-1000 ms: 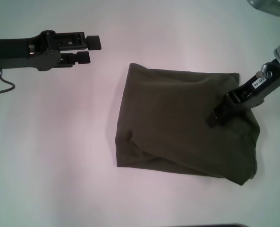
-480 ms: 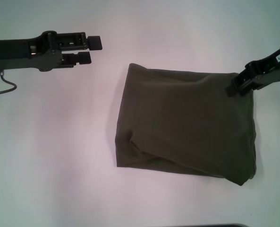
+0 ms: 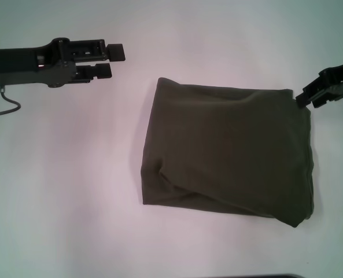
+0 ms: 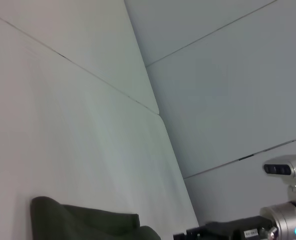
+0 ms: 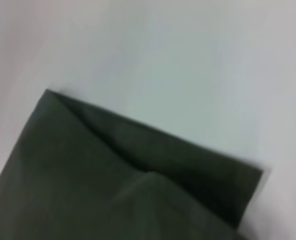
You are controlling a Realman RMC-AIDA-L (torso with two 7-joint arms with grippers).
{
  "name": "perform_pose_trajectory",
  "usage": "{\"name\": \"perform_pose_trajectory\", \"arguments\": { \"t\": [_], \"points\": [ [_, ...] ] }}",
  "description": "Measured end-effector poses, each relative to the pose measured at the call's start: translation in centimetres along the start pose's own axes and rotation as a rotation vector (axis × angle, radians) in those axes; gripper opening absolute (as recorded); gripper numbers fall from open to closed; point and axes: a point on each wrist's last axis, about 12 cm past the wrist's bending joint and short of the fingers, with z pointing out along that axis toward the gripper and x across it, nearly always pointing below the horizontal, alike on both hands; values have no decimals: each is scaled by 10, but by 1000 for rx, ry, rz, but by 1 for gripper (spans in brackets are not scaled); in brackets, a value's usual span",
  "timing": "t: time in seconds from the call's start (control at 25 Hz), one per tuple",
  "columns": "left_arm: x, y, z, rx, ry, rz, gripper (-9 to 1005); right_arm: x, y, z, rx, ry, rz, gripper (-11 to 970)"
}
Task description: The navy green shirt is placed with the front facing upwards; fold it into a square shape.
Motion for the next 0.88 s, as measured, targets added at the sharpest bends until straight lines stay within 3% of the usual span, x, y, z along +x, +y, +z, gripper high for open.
{"name": "perform_pose_trajectory", "arguments": {
  "t": [0.4, 0.88],
  "points": [
    [2, 2, 1, 4, 4, -13, 720, -4, -5, 10, 32, -94, -152, 434],
    [1, 2, 2, 0, -4, -19, 720, -1, -1, 23, 37, -87, -372, 439]
  ]
}}
